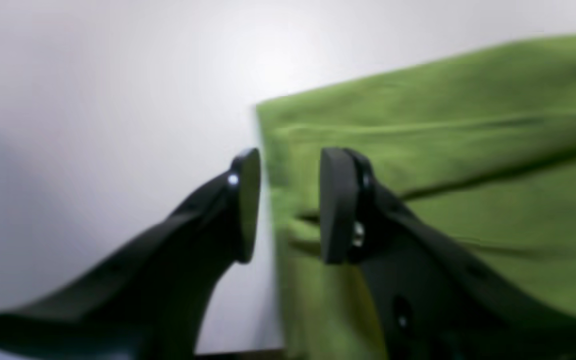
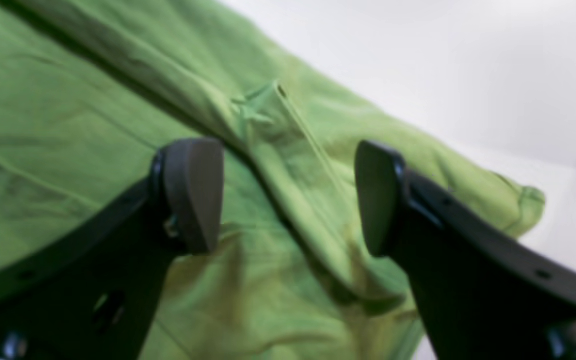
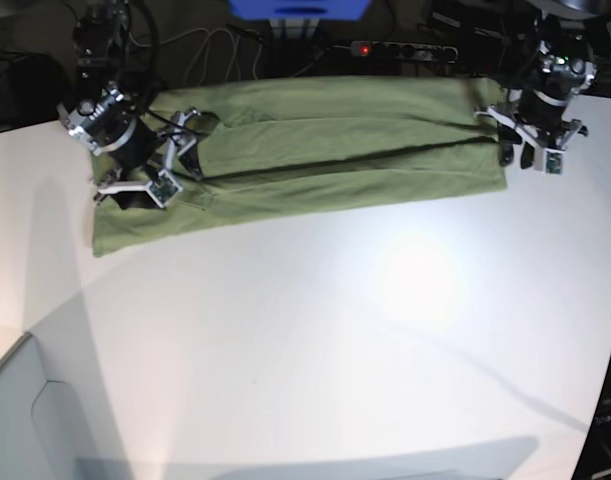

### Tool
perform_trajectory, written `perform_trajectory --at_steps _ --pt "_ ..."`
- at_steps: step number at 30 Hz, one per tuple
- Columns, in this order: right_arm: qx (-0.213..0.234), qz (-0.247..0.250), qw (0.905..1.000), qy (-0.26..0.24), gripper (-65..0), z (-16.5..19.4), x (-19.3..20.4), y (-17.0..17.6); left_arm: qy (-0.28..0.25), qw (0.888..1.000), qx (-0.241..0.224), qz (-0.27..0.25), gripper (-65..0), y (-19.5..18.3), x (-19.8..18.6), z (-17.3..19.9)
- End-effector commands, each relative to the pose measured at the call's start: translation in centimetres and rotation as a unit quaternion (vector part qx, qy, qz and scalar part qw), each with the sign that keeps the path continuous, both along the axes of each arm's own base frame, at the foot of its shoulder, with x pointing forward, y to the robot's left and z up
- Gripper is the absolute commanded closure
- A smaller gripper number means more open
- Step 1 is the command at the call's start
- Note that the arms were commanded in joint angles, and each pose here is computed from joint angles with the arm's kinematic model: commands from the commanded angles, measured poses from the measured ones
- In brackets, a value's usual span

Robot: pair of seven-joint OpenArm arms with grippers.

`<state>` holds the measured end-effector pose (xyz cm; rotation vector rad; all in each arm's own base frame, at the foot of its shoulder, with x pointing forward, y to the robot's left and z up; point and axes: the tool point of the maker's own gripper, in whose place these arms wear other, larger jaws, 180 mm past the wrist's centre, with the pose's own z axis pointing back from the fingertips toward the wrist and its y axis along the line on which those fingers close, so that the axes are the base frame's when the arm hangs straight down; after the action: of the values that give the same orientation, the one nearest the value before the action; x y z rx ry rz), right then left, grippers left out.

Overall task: Fold the T-shirt properly
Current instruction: 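Release and regrasp the strip's ends with both grippers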

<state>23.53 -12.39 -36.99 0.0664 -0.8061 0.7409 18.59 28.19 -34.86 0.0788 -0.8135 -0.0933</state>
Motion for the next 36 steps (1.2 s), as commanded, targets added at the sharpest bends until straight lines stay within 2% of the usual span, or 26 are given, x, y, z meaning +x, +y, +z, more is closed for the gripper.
perform_trajectory --at_steps 1,5,12,18,21,32,34,36 --pt "0.008 0.014 0.9997 -0.019 -39.6 1.1 0.5 0.5 -0.008 1.0 0.005 0.001 -26.0 0.4 -0.3 0.6" --pt "0.015 0.032 0.9993 -0.015 -39.7 0.9 0.4 1.9 -0.004 1.0 -0.011 0.017 -34.6 -0.2 -1.2 0.1" --pt "0.025 0.051 0.9984 -0.002 -39.7 -0.2 1.0 3.3 -0.014 0.997 -0.066 0.049 -34.8 -3.4 -2.1 -0.7" --pt "0.025 0.049 0.9985 -0.003 -39.9 -0.3 1.9 3.2 0.022 0.994 -0.102 0.025 -34.8 -6.9 -3.3 -3.0" --pt "0.026 0.048 0.9985 0.0 -40.0 -0.6 2.3 3.2 0.041 0.993 -0.106 0.034 -34.8 -6.6 -4.0 -4.5" --pt "0.031 0.065 0.9971 0.026 -39.5 -2.3 2.2 4.2 0.043 0.993 -0.102 0.038 -34.8 -5.4 -2.1 -6.0" --pt "0.031 0.065 0.9971 0.026 -37.3 -2.3 2.1 4.2 0.043 0.993 -0.103 0.035 -34.8 -5.6 -2.1 -5.9" --pt "0.031 0.065 0.9971 0.026 -29.8 -2.3 2.0 4.2 0.042 0.993 -0.103 0.034 -34.8 -5.6 -2.0 -5.8"
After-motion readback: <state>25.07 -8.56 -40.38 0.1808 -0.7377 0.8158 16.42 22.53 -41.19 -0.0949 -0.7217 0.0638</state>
